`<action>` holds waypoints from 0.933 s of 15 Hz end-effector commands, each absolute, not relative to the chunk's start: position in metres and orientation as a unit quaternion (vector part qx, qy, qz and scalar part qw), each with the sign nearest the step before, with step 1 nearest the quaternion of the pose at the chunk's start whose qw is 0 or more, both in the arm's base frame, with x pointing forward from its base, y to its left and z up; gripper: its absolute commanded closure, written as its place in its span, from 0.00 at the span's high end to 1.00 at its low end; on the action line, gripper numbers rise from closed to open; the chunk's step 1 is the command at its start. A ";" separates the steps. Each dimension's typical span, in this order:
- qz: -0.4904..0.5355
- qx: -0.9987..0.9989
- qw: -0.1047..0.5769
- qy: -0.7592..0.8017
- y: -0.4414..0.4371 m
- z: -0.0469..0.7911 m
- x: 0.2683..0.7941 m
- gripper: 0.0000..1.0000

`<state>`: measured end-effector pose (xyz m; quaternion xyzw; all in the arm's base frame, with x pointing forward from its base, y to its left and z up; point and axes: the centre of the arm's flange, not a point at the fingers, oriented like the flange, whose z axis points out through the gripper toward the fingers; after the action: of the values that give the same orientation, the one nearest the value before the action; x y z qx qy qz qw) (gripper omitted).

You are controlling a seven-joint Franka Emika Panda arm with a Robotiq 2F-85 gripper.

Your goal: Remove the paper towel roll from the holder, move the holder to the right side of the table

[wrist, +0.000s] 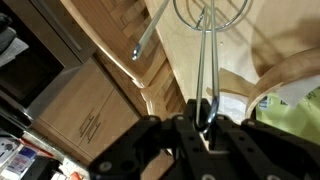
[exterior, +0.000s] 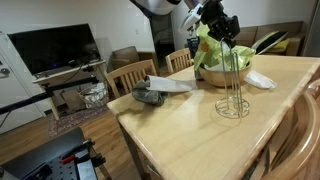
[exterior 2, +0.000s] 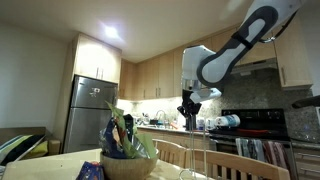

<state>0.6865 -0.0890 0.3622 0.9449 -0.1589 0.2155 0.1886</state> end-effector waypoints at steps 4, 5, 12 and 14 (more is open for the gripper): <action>0.176 0.951 0.164 -0.192 -0.100 0.359 0.711 0.02; 0.173 0.951 0.161 -0.198 -0.100 0.357 0.712 0.02; 0.167 0.948 0.165 -0.215 -0.104 0.352 0.719 0.02; 0.166 0.946 0.174 -0.218 -0.106 0.351 0.720 0.34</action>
<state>0.7092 -0.1043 0.3429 0.9489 -0.2090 0.1714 0.1629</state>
